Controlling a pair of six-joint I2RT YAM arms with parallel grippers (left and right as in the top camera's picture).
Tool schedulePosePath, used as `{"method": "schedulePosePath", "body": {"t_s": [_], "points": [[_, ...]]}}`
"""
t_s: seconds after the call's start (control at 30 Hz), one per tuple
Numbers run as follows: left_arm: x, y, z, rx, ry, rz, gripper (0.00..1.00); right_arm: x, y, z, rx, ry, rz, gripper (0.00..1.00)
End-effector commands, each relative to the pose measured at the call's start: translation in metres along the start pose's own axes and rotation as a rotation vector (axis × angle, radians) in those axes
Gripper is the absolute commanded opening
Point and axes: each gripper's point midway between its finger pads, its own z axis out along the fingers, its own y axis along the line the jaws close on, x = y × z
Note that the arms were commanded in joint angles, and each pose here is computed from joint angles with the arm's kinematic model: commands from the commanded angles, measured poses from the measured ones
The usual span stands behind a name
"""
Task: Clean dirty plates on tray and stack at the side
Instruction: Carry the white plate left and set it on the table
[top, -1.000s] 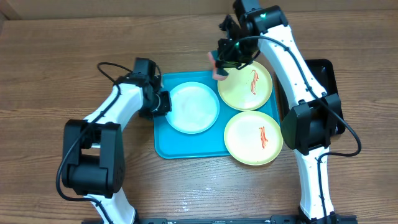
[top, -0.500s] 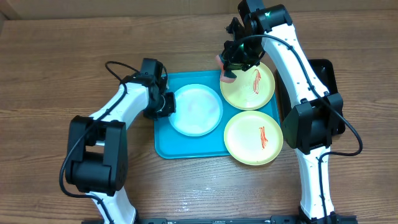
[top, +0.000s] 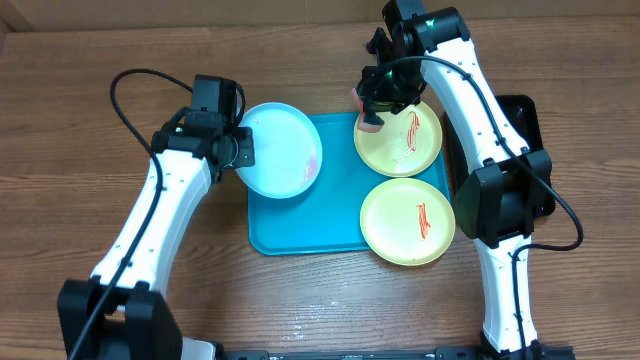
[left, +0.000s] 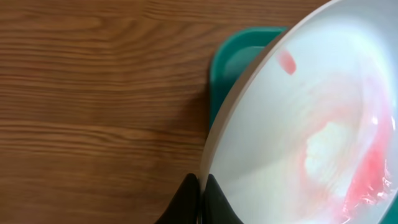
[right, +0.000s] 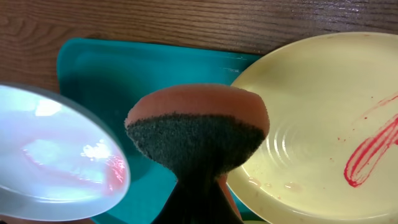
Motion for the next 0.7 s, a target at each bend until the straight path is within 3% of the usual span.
{"method": "schedulePosePath", "body": {"t_s": [0.0, 0.37, 0.67], "points": [[-0.016, 0.016, -0.027, -0.157, -0.099, 0.043, 0.04, -0.006, 0.002, -0.01, 0.008, -0.034, -0.018, 0.04], [-0.034, -0.002, -0.088, -0.607, -0.371, 0.205, 0.04, -0.005, 0.0, -0.01, 0.019, -0.032, -0.016, 0.04], [-0.046, -0.021, -0.128, -0.755, -0.565, 0.201, 0.04, -0.005, 0.0, -0.01, 0.019, -0.032, -0.016, 0.04]]}}
